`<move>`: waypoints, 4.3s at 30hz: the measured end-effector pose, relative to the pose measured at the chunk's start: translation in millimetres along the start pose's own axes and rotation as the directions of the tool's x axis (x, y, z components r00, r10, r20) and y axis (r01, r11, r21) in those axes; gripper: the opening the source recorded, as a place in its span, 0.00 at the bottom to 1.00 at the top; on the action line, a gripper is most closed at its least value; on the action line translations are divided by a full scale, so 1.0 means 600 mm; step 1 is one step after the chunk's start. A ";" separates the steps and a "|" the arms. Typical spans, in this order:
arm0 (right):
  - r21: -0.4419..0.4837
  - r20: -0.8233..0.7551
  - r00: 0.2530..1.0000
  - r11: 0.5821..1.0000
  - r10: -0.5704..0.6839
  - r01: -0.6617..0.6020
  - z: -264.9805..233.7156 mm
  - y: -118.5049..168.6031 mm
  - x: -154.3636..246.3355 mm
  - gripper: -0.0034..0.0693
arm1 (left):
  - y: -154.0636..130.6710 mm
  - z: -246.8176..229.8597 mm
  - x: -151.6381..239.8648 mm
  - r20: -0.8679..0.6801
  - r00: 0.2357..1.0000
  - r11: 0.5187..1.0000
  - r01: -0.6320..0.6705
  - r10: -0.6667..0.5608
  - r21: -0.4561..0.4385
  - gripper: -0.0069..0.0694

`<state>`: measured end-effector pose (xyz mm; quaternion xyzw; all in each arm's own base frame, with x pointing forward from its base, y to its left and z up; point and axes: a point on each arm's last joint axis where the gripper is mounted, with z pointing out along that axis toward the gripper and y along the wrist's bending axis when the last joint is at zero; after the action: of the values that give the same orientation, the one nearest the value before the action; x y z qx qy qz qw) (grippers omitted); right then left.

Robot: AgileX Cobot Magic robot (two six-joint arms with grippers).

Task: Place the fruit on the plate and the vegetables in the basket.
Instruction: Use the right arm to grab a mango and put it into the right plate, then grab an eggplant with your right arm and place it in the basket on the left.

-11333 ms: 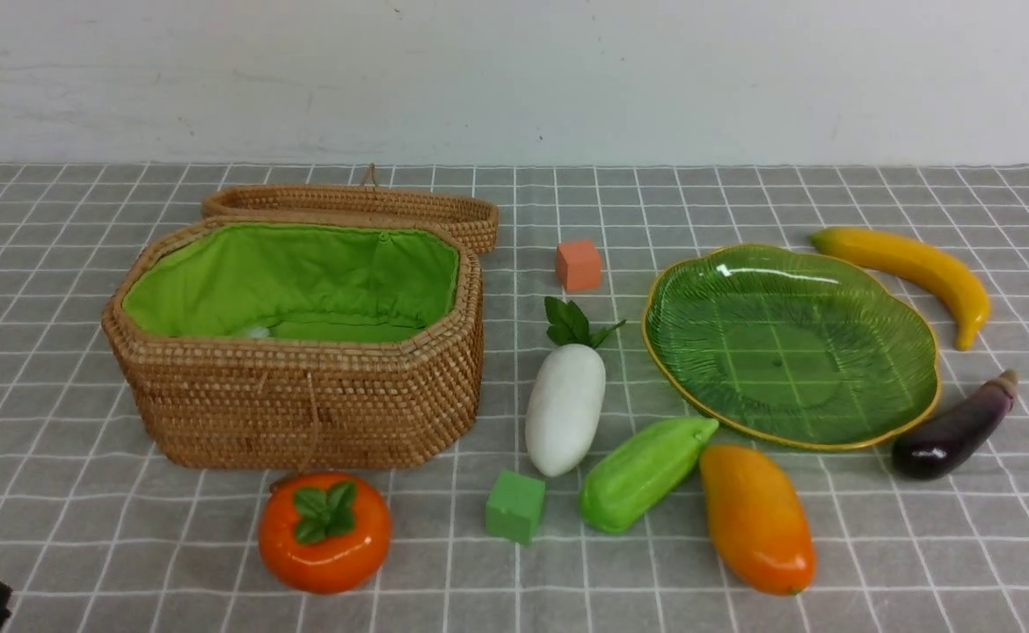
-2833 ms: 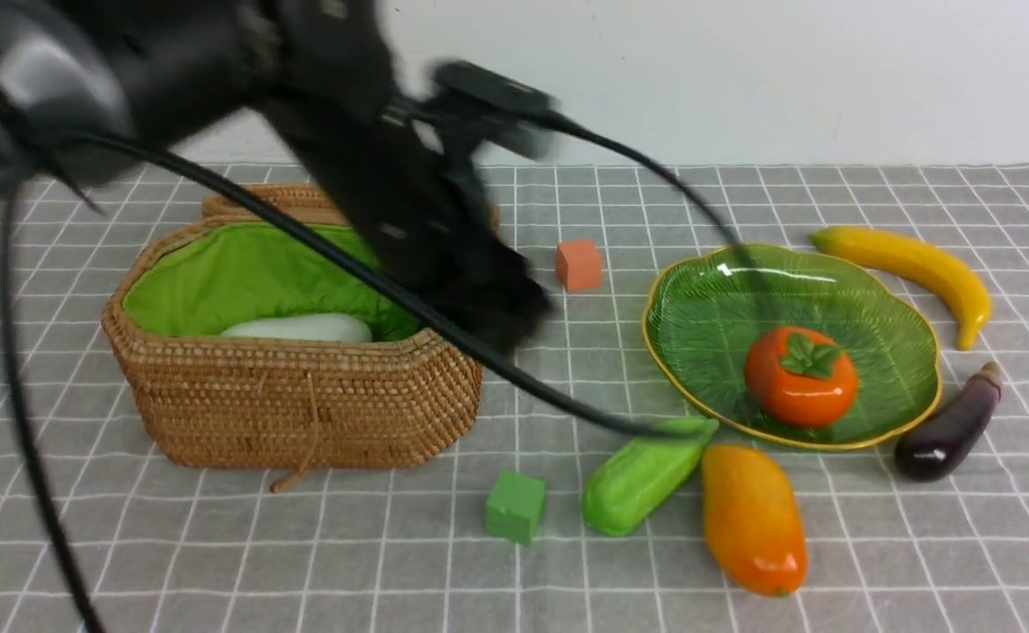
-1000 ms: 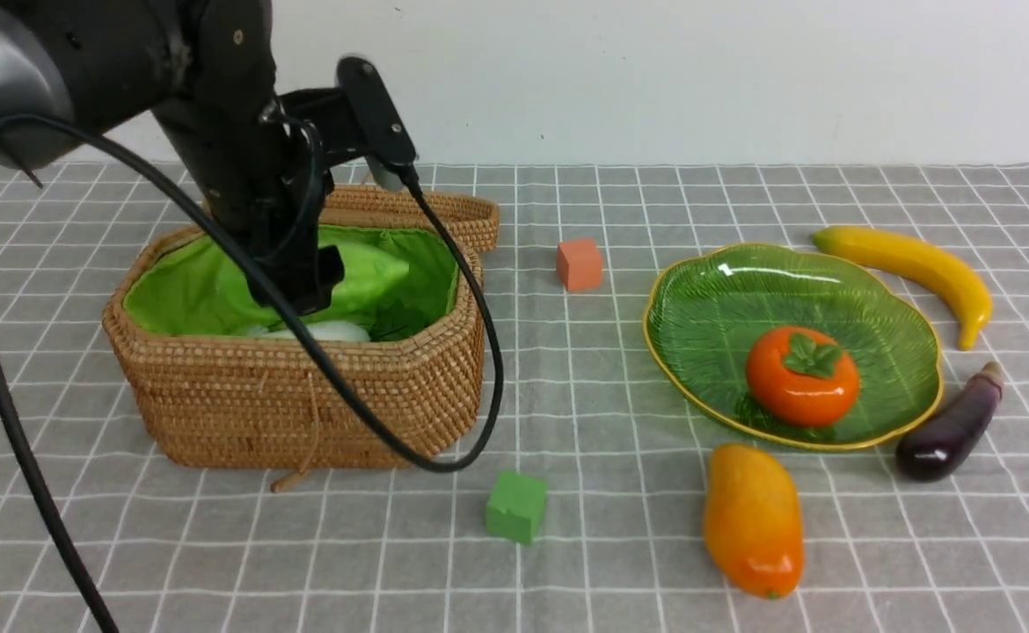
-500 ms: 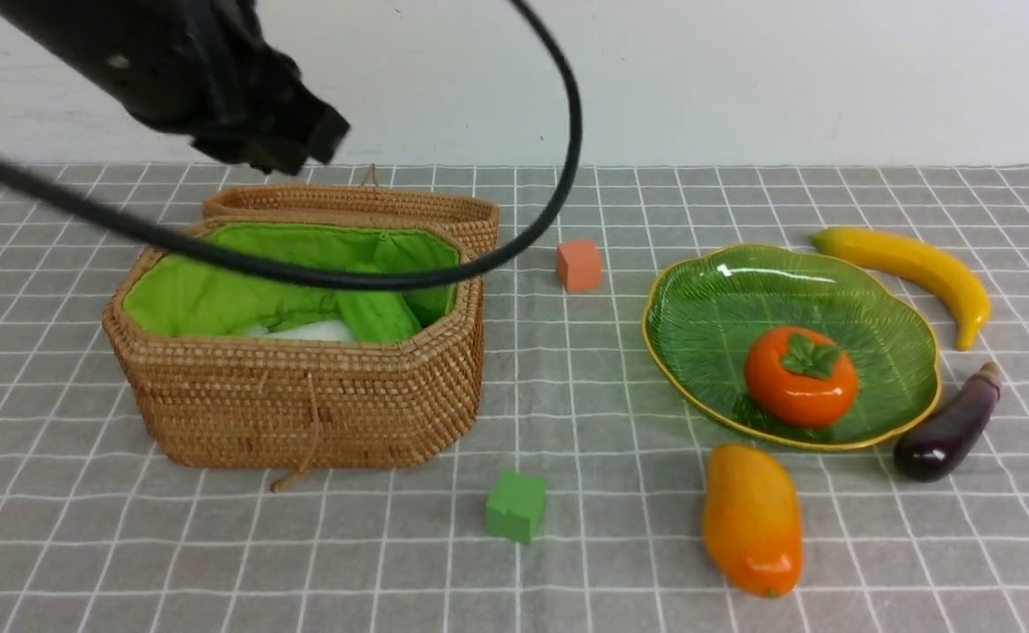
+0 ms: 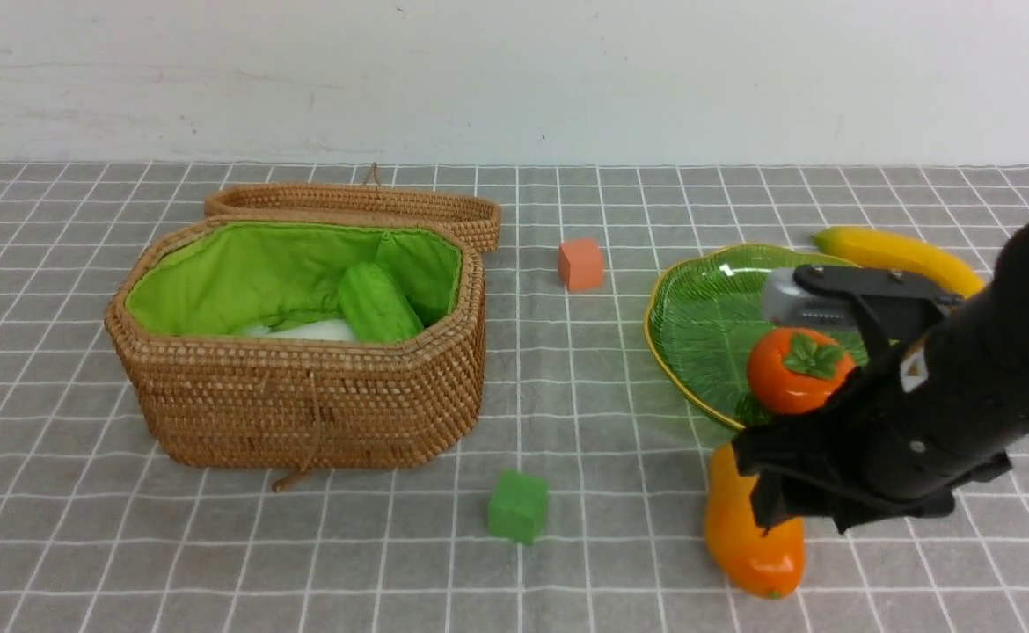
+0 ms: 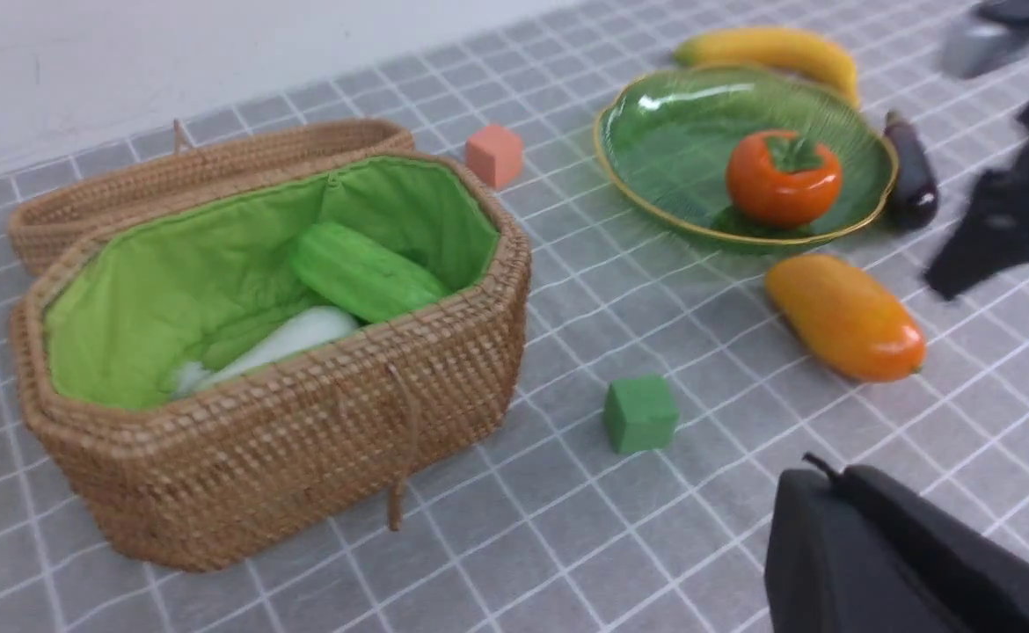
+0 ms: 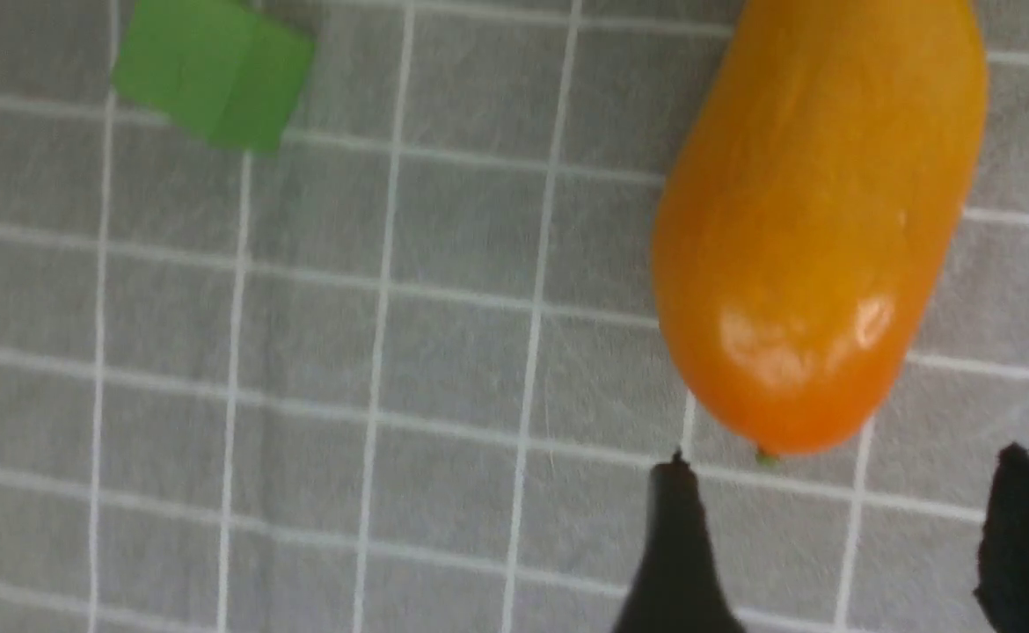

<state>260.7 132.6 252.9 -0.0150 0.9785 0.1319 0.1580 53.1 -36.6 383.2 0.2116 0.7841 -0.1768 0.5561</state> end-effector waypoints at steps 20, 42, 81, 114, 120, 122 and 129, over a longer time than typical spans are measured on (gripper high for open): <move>0.092 -0.112 0.991 0.994 0.077 -0.067 0.154 -0.030 -0.058 0.83 | -0.025 -0.022 0.021 0.070 0.996 0.986 0.046 -0.058 0.163 0.07; 0.032 0.348 0.936 0.998 -0.054 0.046 0.147 -0.035 -0.254 0.91 | -0.039 -0.026 0.008 0.165 0.986 0.968 -0.002 -0.041 0.250 0.07; 0.058 0.214 0.794 0.804 0.569 -0.592 0.083 -0.376 -0.169 0.72 | -0.040 -0.027 0.007 0.169 0.985 0.967 -0.012 -0.032 0.256 0.07; -0.021 0.154 0.988 0.999 0.027 -0.024 -0.134 -0.138 -0.177 0.47 | -0.038 0.008 0.027 -0.051 0.998 0.966 -0.013 0.027 0.258 0.07; -0.187 0.477 0.775 0.814 -0.414 0.549 -0.157 0.099 -0.215 0.47 | -0.017 0.026 0.022 -0.061 0.998 0.992 0.019 -0.011 0.127 0.07; -0.161 0.617 0.609 0.678 -0.498 0.717 -0.139 0.190 -0.229 0.47 | -0.009 0.027 0.019 -0.044 0.998 0.996 0.055 -0.052 0.072 0.07; 0.010 0.776 0.279 0.454 -0.565 0.891 -0.008 0.338 -0.242 0.47 | 0.003 0.027 0.019 -0.036 0.994 0.995 0.098 -0.099 -0.008 0.07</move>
<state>382.9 325.4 354.1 -0.4613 0.6576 0.2480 0.5416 63.8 -41.8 367.3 0.1741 0.8041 -0.1978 0.5328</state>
